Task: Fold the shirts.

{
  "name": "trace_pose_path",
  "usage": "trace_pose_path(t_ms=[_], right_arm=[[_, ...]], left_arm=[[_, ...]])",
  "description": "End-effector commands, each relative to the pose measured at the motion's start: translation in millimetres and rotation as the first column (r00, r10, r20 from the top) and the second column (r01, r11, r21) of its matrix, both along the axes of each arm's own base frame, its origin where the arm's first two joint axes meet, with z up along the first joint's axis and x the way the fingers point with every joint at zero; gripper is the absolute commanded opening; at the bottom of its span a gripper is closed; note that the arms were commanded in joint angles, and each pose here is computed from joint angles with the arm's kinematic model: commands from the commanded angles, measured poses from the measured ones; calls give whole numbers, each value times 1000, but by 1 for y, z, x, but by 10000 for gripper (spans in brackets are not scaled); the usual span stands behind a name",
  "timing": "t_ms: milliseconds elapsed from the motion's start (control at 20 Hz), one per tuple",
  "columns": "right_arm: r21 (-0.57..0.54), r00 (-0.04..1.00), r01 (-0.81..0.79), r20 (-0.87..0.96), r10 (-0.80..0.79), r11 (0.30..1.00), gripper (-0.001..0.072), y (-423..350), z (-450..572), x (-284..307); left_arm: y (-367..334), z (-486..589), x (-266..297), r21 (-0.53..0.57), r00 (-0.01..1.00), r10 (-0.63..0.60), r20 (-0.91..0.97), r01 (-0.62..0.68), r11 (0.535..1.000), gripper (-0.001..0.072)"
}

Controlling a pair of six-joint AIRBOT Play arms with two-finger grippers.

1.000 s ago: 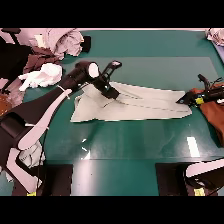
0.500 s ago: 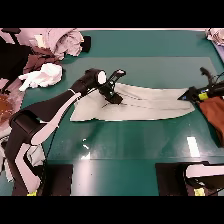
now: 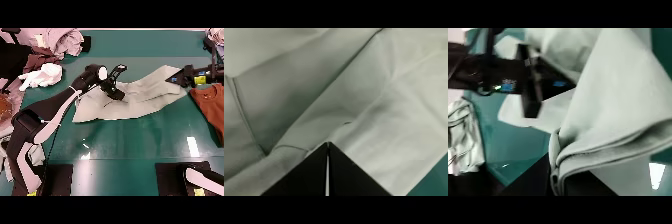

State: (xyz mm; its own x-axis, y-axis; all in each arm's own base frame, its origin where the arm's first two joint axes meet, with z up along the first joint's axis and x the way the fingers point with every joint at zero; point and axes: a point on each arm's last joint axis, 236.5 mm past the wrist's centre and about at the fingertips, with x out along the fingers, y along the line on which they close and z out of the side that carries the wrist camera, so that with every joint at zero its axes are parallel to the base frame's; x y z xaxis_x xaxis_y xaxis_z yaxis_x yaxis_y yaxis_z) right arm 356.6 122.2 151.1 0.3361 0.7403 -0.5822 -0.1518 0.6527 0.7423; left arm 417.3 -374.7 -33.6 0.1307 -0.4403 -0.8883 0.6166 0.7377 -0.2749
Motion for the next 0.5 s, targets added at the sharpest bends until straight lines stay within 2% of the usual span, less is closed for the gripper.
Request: trace_pose_path(t_ms=[0,100,250,350,450], right_arm=[[54,999,-42,-17,43,998,13,51,23,-21],[54,995,-93,-31,95,994,13,70,20,-25],[52,990,-143,-13,143,988,13,101,24,-9],[2,989,-146,-21,146,989,13,120,14,7],[0,983,-180,-39,180,984,13,157,4,16]], left_arm=[[1,13,-5,5,1000,-7,-16,7,1000,22],[11,40,4,32,999,-11,42,10,999,23],[56,111,37,99,972,82,219,-106,989,23],[118,156,49,151,930,207,305,-262,953,23],[180,186,44,201,889,315,332,-393,897,23]])
